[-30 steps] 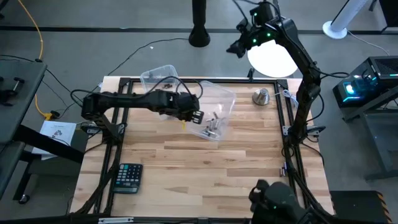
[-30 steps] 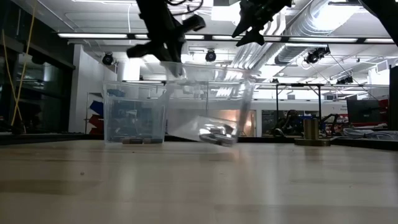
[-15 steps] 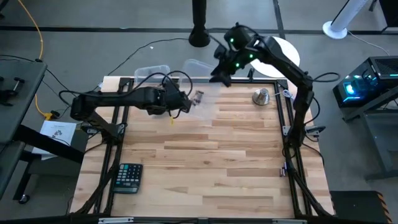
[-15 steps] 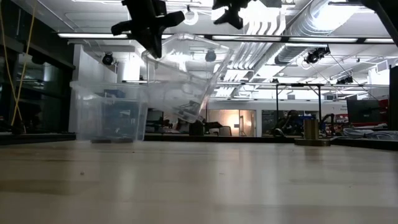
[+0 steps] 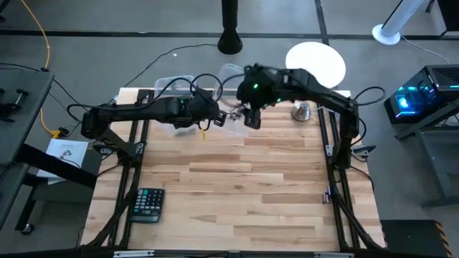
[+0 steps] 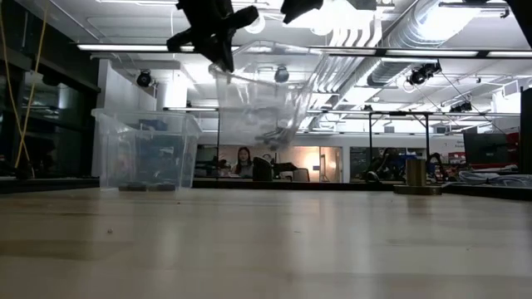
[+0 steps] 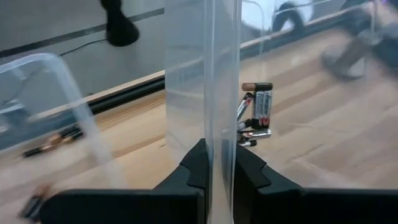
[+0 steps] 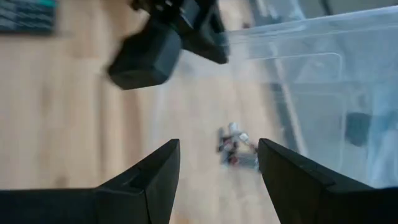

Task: Sort batteries
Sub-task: Put black battery into the left transparent bin

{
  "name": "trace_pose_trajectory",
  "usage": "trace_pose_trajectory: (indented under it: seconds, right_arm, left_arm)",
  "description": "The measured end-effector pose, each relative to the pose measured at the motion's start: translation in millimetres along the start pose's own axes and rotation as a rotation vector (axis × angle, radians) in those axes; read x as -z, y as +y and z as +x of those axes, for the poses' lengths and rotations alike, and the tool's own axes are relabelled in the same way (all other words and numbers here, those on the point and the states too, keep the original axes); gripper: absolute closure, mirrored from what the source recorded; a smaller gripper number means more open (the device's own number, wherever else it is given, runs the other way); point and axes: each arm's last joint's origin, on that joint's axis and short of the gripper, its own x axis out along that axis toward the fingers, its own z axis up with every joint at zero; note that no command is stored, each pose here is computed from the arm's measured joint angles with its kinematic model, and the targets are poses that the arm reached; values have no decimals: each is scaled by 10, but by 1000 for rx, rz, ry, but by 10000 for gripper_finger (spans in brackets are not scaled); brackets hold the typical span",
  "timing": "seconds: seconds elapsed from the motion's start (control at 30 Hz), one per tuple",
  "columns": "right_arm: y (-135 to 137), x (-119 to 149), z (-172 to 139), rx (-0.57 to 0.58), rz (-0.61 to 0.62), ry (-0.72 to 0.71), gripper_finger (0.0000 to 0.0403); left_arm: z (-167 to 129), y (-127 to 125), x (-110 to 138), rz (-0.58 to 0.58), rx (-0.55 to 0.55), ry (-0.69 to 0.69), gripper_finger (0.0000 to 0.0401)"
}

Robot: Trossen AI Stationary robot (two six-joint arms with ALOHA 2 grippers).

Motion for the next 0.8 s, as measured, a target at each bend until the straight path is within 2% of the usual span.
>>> trace_pose_trajectory:
  seconds: [0.17, 0.37, 0.67, 0.8]
  right_arm:
    - [81, -21, 147, 131, -37, 52, 192]
    - [-29, 29, 159, 262, -84, 120, 192]
    - [-165, 98, 244, 282, -131, 211, 192]
    - [-253, 168, 285, 296, -178, 299, 192]
  left_arm:
    - [-32, -32, -55, -48, 58, -31, 382]
    - [-159, -6, -154, -154, 136, -74, 381]
    - [-248, -98, -292, -265, 309, -139, 381]
    - [-282, -137, -309, -295, 362, -144, 381]
